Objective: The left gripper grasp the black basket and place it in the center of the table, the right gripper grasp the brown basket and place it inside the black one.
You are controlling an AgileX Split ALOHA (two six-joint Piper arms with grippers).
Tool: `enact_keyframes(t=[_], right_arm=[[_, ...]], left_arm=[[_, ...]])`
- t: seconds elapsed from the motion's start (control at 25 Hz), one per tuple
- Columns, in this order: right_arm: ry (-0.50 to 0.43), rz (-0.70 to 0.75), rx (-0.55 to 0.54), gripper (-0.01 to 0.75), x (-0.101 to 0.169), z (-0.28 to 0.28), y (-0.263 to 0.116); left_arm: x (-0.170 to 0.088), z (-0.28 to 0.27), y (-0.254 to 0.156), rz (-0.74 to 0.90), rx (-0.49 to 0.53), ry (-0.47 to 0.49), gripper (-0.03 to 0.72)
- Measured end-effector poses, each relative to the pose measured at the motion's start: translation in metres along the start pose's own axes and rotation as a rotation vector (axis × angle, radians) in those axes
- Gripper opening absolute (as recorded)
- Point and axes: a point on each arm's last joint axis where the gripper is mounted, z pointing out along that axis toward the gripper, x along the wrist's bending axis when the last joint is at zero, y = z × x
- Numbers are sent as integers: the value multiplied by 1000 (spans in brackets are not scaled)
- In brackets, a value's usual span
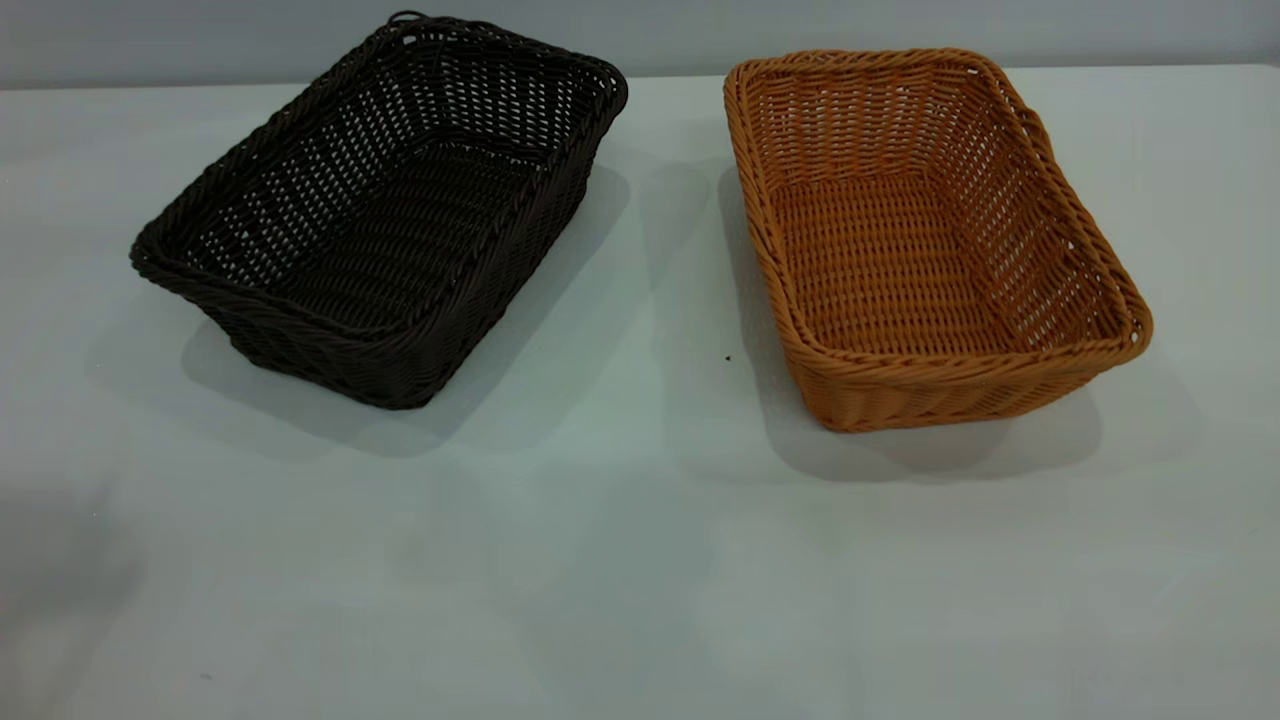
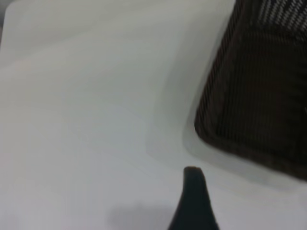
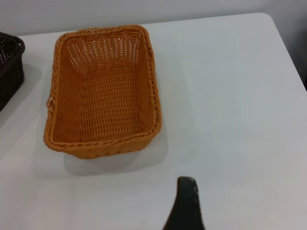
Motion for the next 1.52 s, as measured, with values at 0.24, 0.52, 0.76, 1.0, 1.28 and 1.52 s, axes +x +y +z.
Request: enact_keyframes(t=[0.24, 0.52, 0.76, 1.0, 1.28, 1.52], right_arm=[[0, 8, 0, 541, 0, 0, 0], [-3, 21, 53, 541, 0, 7, 4], [-10, 38, 145, 541, -1, 19, 11], [-13, 93, 288, 541, 0, 39, 19], [29, 164, 450, 541, 5, 73, 30], [60, 251, 526, 541, 8, 107, 39]], left_arm=[[0, 93, 31, 10, 122, -8, 517], [-18, 190, 53, 85, 221, -46, 517], [-47, 254, 64, 190, 241, -91, 517], [-71, 303, 60, 257, 261, -122, 517], [-76, 343, 38, 282, 314, -130, 505], [-76, 355, 26, 289, 338, -131, 440]])
